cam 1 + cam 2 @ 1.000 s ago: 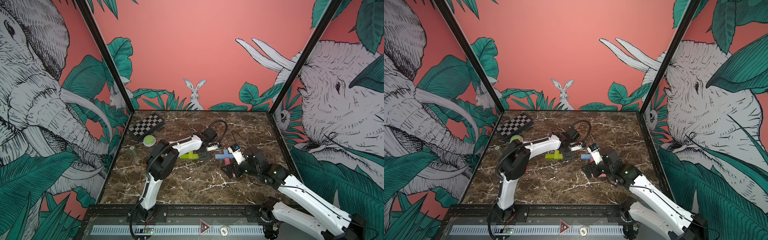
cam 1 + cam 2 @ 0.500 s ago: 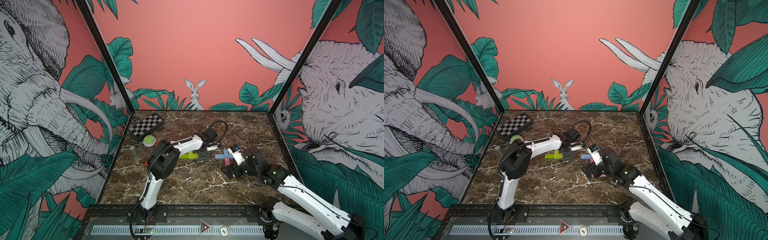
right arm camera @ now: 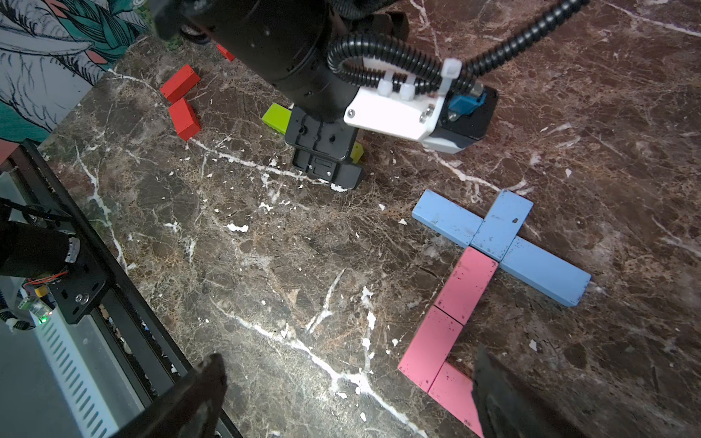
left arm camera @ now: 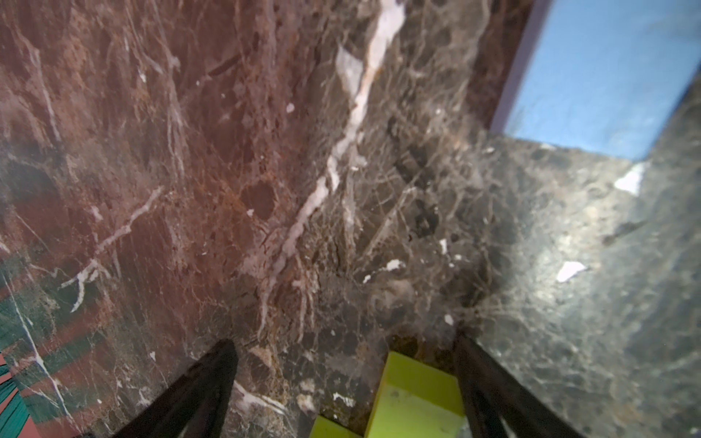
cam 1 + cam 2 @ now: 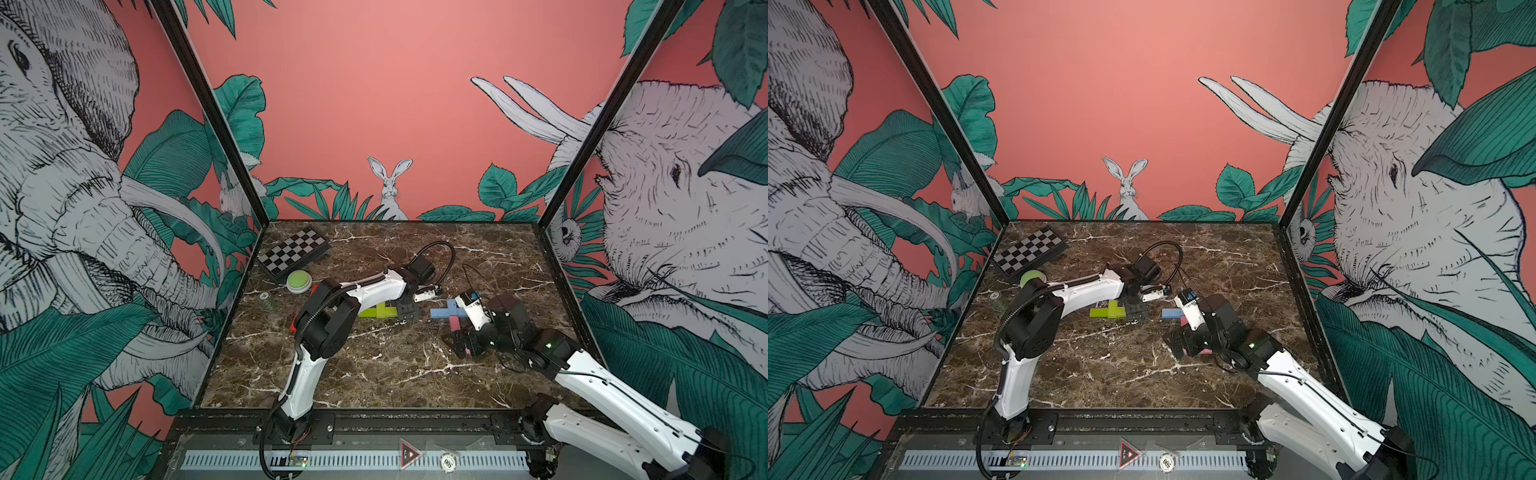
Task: Assemble the letter t with building blocks
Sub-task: Adjust the building block at the center of the board, then pick up the building block from the center of the board, then assemble the building block at the center of the board.
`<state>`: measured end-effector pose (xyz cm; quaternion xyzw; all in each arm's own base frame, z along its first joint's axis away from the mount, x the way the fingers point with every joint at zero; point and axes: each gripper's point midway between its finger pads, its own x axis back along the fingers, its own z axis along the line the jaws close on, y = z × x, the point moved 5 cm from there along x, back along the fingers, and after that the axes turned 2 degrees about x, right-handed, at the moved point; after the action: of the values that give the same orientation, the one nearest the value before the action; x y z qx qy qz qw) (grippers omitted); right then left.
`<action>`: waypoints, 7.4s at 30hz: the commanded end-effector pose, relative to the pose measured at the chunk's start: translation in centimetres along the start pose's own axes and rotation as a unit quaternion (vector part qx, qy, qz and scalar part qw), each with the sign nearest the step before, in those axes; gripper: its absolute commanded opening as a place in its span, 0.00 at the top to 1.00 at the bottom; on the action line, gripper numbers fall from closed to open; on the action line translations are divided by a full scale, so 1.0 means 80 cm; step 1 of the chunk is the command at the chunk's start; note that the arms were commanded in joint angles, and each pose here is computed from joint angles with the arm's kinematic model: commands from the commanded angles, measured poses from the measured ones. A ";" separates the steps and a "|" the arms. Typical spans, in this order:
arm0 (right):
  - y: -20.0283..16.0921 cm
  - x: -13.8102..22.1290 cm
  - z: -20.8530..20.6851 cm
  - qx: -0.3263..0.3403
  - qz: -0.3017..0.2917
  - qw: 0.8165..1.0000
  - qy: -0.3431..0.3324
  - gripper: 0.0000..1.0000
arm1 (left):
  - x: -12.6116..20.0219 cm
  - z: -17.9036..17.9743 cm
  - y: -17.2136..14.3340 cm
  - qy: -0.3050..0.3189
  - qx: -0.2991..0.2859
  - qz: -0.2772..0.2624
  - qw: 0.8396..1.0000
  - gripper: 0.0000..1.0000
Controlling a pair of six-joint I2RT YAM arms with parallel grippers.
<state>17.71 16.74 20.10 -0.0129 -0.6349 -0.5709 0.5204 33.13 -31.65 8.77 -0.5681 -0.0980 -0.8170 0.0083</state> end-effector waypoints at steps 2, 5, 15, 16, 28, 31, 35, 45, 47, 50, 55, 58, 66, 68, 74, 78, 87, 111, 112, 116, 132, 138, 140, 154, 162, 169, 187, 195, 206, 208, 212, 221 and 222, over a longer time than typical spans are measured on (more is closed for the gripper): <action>0.001 -0.001 0.000 0.001 -0.007 1.000 0.001 0.01 | 0.050 0.024 0.023 0.030 0.025 -0.053 0.998 0.07; 0.003 0.000 0.000 0.000 -0.009 1.000 0.002 0.01 | 0.071 0.037 0.027 0.052 0.048 -0.065 0.995 0.06; 0.005 0.005 0.000 0.001 -0.016 1.000 -0.001 0.01 | 0.153 0.087 -0.018 0.106 0.201 -0.105 0.968 0.03; 0.005 0.005 0.001 0.001 -0.017 1.000 0.000 0.01 | 0.162 0.092 -0.032 0.106 0.225 -0.108 0.963 0.04; 0.009 0.005 0.004 0.007 -0.024 1.000 0.011 0.01 | 0.178 0.109 -0.243 0.098 0.480 0.015 0.872 0.10; 0.009 0.006 0.005 0.007 -0.025 1.000 0.015 0.01 | 0.166 0.109 -0.273 0.086 0.507 0.055 0.856 0.10; 0.007 0.006 0.005 0.008 -0.028 0.999 0.015 0.02 | 0.148 0.107 -0.302 0.066 0.519 0.118 0.844 0.12; 0.006 0.001 0.006 0.006 -0.019 1.000 0.020 0.01 | 0.100 0.106 -0.325 0.012 0.531 0.168 0.830 0.20; 0.006 0.001 0.006 0.006 -0.020 1.000 0.019 0.01 | 0.093 0.109 -0.328 0.008 0.542 0.171 0.823 0.25; 0.005 0.001 0.005 0.005 -0.020 1.000 0.018 0.01 | 0.082 0.110 -0.338 0.003 0.558 0.187 0.809 0.29; 0.005 0.001 0.005 0.004 -0.018 1.000 0.018 0.01 | 0.069 0.116 -0.349 0.010 0.573 0.189 0.798 0.31; 0.005 -0.001 0.005 0.004 -0.017 1.000 0.018 0.02 | 0.061 0.118 -0.348 -0.002 0.578 0.186 0.795 0.32; 0.005 -0.004 0.004 0.003 -0.013 1.000 0.017 0.01 | 0.036 0.120 -0.351 -0.024 0.590 0.189 0.784 0.39; 0.004 -0.003 0.005 0.004 -0.013 1.000 0.018 0.01 | 0.031 0.120 -0.352 -0.025 0.594 0.191 0.781 0.41; 0.004 -0.002 0.005 0.004 -0.014 1.000 0.018 0.02 | 0.024 0.124 -0.355 -0.021 0.598 0.197 0.777 0.46; 0.002 -0.003 0.004 0.003 -0.011 1.000 0.017 0.01 | 0.019 0.123 -0.358 -0.021 0.599 0.202 0.775 0.48; 0.001 -0.005 0.003 0.003 -0.009 1.000 0.015 0.02 | 0.010 0.125 -0.361 -0.014 0.604 0.208 0.769 0.55; 0.007 -0.006 0.004 -0.005 -0.016 1.000 0.017 0.01 | 0.047 0.108 -0.348 0.006 0.652 0.131 0.747 0.81; 0.007 -0.006 0.004 -0.005 -0.015 1.000 0.016 0.01 | 0.055 0.105 -0.345 0.009 0.658 0.118 0.744 0.81; 0.010 -0.006 0.003 -0.005 -0.016 1.000 0.013 0.01 | 0.087 0.094 -0.325 0.017 0.664 0.082 0.743 0.81; 0.014 -0.013 0.000 -0.021 -0.013 1.000 0.005 0.02 | 0.144 -0.002 -0.240 0.004 0.651 0.047 0.758 0.81; 0.014 -0.014 -0.002 -0.026 -0.012 1.000 -0.001 0.01 | 0.138 -0.052 -0.210 -0.026 0.651 0.070 0.756 0.80; 0.014 -0.014 -0.002 -0.026 -0.011 1.000 -0.001 0.01 | 0.136 -0.064 -0.196 -0.027 0.642 0.073 0.762 0.80; 0.015 -0.013 0.000 -0.029 -0.008 1.000 0.005 0.02 | 0.093 -0.105 -0.147 -0.030 0.613 0.112 0.782 0.84; 0.016 -0.014 0.002 -0.029 -0.008 1.000 0.009 0.01 | 0.075 -0.109 -0.136 -0.037 0.612 0.113 0.782 0.82; 0.015 -0.014 0.003 -0.031 -0.009 0.999 0.014 0.01 | 0.061 -0.108 -0.127 -0.041 0.607 0.124 0.784 0.78; 0.010 -0.014 0.003 -0.033 -0.004 0.999 0.015 0.01 | 0.050 -0.105 -0.121 -0.039 0.603 0.129 0.786 0.51; 0.008 -0.015 0.003 -0.034 -0.004 0.999 0.017 0.02 | 0.048 -0.099 -0.117 -0.027 0.597 0.129 0.791 0.51; 0.006 -0.017 0.003 -0.033 0.000 0.999 0.017 0.02 | 0.036 -0.094 -0.116 -0.010 0.587 0.138 0.797 0.60; 0.006 -0.017 0.003 -0.033 0.001 0.999 0.017 0.02 | 0.034 -0.093 -0.117 -0.004 0.586 0.140 0.798 0.62; 0.006 -0.018 0.003 -0.032 0.003 0.999 0.017 0.02 | 0.033 -0.089 -0.120 0.004 0.584 0.139 0.799 0.64; 0.003 -0.022 0.003 -0.032 0.010 0.999 0.020 0.02 | 0.029 -0.084 -0.118 -0.001 0.594 0.131 0.794 0.72; 0.002 -0.023 0.002 -0.032 0.012 0.999 0.019 0.02 | 0.028 -0.084 -0.118 -0.002 0.595 0.130 0.793 0.72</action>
<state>18.35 17.81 19.14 -0.0313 -0.6063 -0.5841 0.5388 24.37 -23.30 7.10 -0.4688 -0.4800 -0.5891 0.4503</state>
